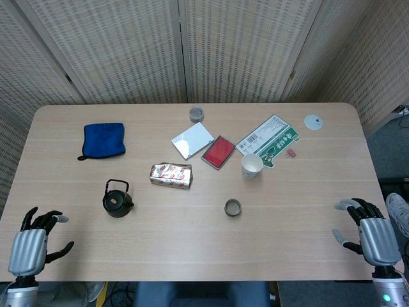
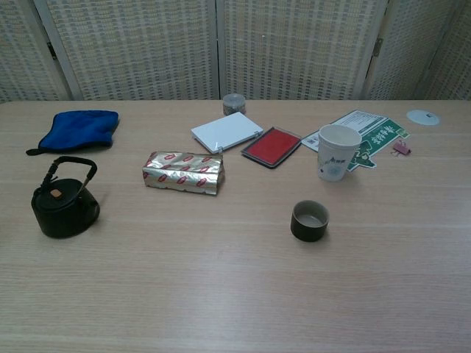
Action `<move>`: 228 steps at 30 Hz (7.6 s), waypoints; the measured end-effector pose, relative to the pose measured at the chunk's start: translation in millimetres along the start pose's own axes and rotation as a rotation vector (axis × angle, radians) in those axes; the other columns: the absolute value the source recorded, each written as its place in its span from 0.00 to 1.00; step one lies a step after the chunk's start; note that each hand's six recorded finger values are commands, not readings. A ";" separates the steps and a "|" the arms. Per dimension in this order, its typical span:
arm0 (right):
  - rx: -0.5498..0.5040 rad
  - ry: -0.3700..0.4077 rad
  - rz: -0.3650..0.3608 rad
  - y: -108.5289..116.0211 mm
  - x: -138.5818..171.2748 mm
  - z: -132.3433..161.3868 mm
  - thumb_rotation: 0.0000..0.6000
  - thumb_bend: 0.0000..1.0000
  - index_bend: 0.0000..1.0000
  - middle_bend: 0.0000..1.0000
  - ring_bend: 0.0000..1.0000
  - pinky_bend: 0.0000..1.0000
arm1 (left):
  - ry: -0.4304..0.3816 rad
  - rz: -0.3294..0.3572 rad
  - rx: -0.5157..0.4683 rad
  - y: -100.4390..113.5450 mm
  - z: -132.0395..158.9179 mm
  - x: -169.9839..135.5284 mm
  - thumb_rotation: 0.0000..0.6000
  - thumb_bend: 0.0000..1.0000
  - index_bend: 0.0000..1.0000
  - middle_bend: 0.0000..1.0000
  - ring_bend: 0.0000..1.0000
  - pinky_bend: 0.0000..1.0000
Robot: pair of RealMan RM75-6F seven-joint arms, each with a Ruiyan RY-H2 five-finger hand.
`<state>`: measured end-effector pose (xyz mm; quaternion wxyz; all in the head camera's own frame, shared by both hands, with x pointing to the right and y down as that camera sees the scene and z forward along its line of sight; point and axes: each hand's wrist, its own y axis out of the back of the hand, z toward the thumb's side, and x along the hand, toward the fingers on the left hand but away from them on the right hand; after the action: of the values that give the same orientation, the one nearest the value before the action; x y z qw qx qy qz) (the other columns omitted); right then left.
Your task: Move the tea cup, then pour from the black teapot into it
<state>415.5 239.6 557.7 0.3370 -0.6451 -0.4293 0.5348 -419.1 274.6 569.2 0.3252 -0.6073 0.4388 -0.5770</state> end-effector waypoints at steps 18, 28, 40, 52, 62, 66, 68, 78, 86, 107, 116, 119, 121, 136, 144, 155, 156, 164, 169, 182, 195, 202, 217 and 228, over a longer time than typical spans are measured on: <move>0.030 0.070 0.065 -4.2 -15.5 16.0 1.00 0.12 0.35 0.30 0.20 0.25 | -0.007 0.004 -0.004 2.1 4.6 -1.0 1.00 0.16 0.40 0.30 0.31 0.07; 0.086 0.213 0.184 -28.3 -48.1 62.0 1.00 0.09 0.31 0.30 0.20 0.25 | 0.007 0.004 0.000 3.0 -0.1 -2.6 1.00 0.16 0.40 0.30 0.31 0.07; 0.111 0.358 0.311 -76.9 -89.5 125.3 1.00 0.09 0.31 0.27 0.20 0.25 | 0.020 0.003 0.000 3.3 -6.3 -4.4 1.00 0.16 0.40 0.30 0.31 0.07; 0.169 0.397 0.410 -124.3 -113.4 159.2 1.00 0.09 0.31 0.26 0.19 0.25 | 0.024 -0.002 -0.004 -0.2 -9.1 -3.2 1.00 0.16 0.40 0.30 0.31 0.07; 0.200 0.406 0.440 -150.2 -128.7 176.7 1.00 0.09 0.30 0.26 0.19 0.25 | 0.034 -0.005 -0.002 -2.0 -13.6 -2.1 1.00 0.16 0.40 0.30 0.31 0.07; 0.206 0.409 0.446 -157.3 -133.9 183.1 1.00 0.09 0.30 0.26 0.19 0.25 | 0.038 -0.005 -0.003 -2.4 -15.3 -2.0 1.00 0.16 0.40 0.30 0.31 0.07; 0.207 0.409 0.448 -160.8 -137.1 186.4 1.00 0.09 0.30 0.26 0.19 0.25 | 0.040 -0.006 -0.003 -2.5 -16.3 -2.1 1.00 0.16 0.40 0.30 0.31 0.07; 0.227 0.410 0.479 -176.4 -146.8 196.5 1.00 0.09 0.30 0.26 0.19 0.25 | 0.047 -0.009 0.000 -2.7 -19.8 -2.2 1.00 0.16 0.40 0.30 0.31 0.07; 0.243 0.410 0.495 -185.0 -152.8 203.2 1.00 0.13 0.30 0.28 0.19 0.25 | 0.053 -0.007 0.003 -1.9 -22.1 -2.3 1.00 0.16 0.40 0.30 0.31 0.07; 0.241 0.482 0.461 -176.4 -167.1 250.3 1.00 0.26 0.44 0.41 0.24 0.25 | 0.064 -0.006 0.001 -2.4 -25.9 -3.1 1.00 0.16 0.40 0.30 0.31 0.07; 0.234 0.575 0.462 -175.1 -174.7 311.6 1.00 0.26 0.44 0.41 0.24 0.25 | 0.059 0.001 0.006 -0.2 -24.4 -2.5 1.00 0.16 0.40 0.30 0.31 0.07; 0.241 0.592 0.471 -178.8 -176.2 329.1 1.00 0.26 0.44 0.41 0.24 0.25 | 0.057 0.001 0.010 0.4 -24.2 -1.8 1.00 0.16 0.40 0.30 0.31 0.07; 0.246 0.600 0.478 -182.2 -176.9 339.5 1.00 0.26 0.44 0.41 0.24 0.25 | 0.055 0.000 0.012 0.3 -23.6 -1.7 1.00 0.16 0.40 0.30 0.31 0.07; 0.297 0.608 0.515 -212.2 -182.2 389.7 1.00 0.26 0.44 0.39 0.24 0.25 | 0.070 -0.001 0.010 -0.4 -27.0 -5.1 1.00 0.16 0.40 0.30 0.31 0.07; 0.330 0.603 0.516 -221.4 -186.7 398.1 1.00 0.25 0.44 0.36 0.25 0.25 | 0.080 -0.001 0.016 0.1 -29.8 -6.8 1.00 0.16 0.40 0.30 0.31 0.07; 0.345 0.606 0.514 -222.4 -185.7 395.5 1.00 0.25 0.27 0.26 0.19 0.25 | 0.079 -0.004 0.015 -1.1 -28.7 -7.1 1.00 0.16 0.40 0.30 0.31 0.07; 0.344 0.607 0.513 -221.9 -185.6 395.4 1.00 0.25 0.26 0.25 0.19 0.25 | 0.079 -0.004 0.016 -1.2 -28.7 -7.1 1.00 0.16 0.40 0.30 0.31 0.07; 0.339 0.625 0.502 -215.2 -182.0 395.3 1.00 0.25 0.24 0.24 0.18 0.25 | 0.072 -0.007 0.014 -1.3 -26.7 -6.4 1.00 0.16 0.40 0.30 0.31 0.07; 0.340 0.630 0.480 -204.5 -181.1 390.3 1.00 0.25 0.24 0.24 0.18 0.25 | 0.068 -0.005 0.013 -0.5 -26.4 -4.9 1.00 0.16 0.40 0.30 0.31 0.07; 0.304 0.555 0.334 -131.3 -172.1 322.7 1.00 0.25 0.24 0.24 0.18 0.25 | 0.028 -0.010 0.002 -4.2 -18.5 7.4 1.00 0.16 0.40 0.30 0.31 0.07; 0.278 0.389 0.171 -63.1 -137.1 209.2 1.00 0.25 0.24 0.24 0.18 0.25 | -0.005 -0.020 -0.002 -10.4 -12.1 22.0 1.00 0.16 0.40 0.30 0.31 0.07; 0.272 0.297 0.106 -32.9 -109.3 155.7 1.00 0.25 0.24 0.24 0.18 0.25 | -0.030 -0.028 -0.013 -11.9 -6.1 29.6 1.00 0.16 0.40 0.30 0.31 0.07; 0.277 0.056 -0.002 20.2 -47.2 59.9 1.00 0.25 0.24 0.24 0.18 0.25 | -0.206 -0.116 -0.064 -22.1 33.4 84.7 1.00 0.16 0.32 0.30 0.29 0.07; 0.264 0.007 -0.033 30.8 -39.8 42.8 1.00 0.25 0.24 0.24 0.18 0.25 | -0.328 -0.269 -0.049 -43.8 75.1 142.7 0.42 0.16 0.29 0.30 0.28 0.07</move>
<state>377.2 189.7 537.4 0.4294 -0.5898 -0.3645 0.5787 -345.4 154.3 658.7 0.2972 -0.7541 0.3088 -0.4976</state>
